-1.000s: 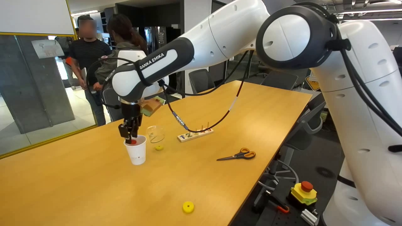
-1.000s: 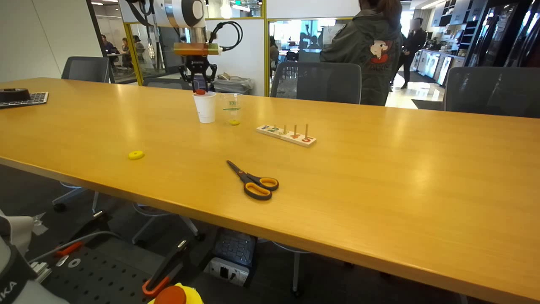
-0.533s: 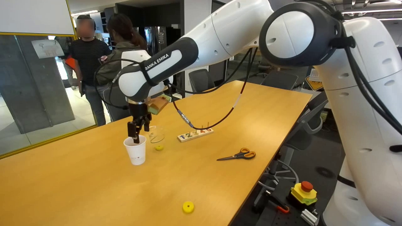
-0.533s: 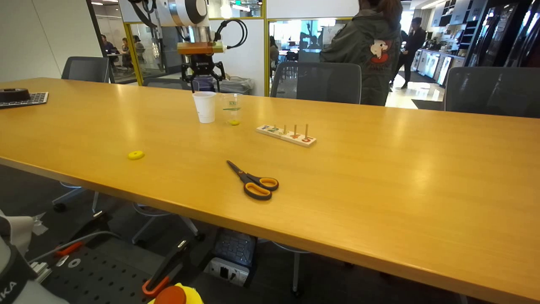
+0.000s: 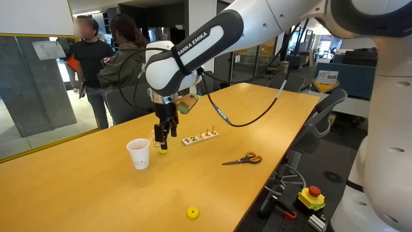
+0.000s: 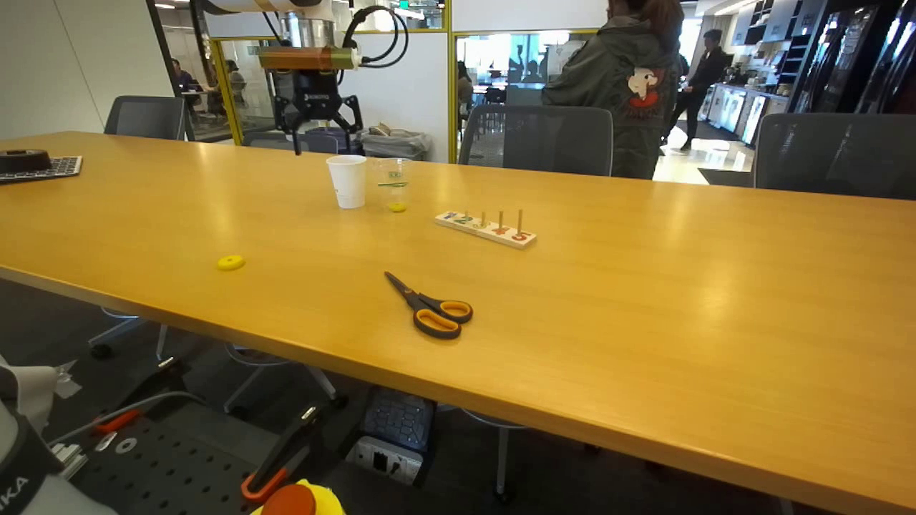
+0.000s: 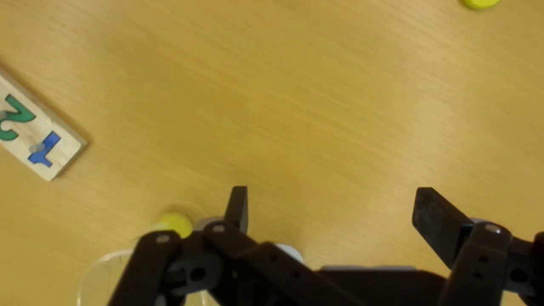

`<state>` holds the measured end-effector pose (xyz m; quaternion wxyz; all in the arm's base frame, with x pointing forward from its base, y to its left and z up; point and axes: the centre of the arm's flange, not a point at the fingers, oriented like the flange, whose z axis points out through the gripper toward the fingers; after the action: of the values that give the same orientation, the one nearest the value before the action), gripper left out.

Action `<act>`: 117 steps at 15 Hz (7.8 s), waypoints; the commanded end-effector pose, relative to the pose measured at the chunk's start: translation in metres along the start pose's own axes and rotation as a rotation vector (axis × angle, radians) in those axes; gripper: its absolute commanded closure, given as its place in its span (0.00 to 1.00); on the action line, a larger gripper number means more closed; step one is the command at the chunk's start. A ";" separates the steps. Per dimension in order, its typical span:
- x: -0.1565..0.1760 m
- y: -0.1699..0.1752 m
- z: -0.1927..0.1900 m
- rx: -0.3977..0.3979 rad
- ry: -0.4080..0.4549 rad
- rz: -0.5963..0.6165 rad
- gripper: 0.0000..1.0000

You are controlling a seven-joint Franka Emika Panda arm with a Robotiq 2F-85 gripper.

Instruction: Put one yellow block in the clear cup then put the orange blocks in the white cup, then put the last yellow block in the clear cup

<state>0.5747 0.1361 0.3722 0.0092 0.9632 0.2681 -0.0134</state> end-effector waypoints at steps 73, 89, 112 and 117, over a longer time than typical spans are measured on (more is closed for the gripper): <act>-0.095 -0.119 0.100 -0.134 0.051 0.219 0.76; 0.052 0.056 -0.004 -0.185 0.262 0.281 0.76; 0.000 0.057 -0.039 -0.201 0.205 0.290 0.00; -0.075 0.014 -0.067 -0.155 0.158 0.226 0.00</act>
<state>0.5889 0.0910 0.4170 0.0795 0.9833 0.1298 0.1001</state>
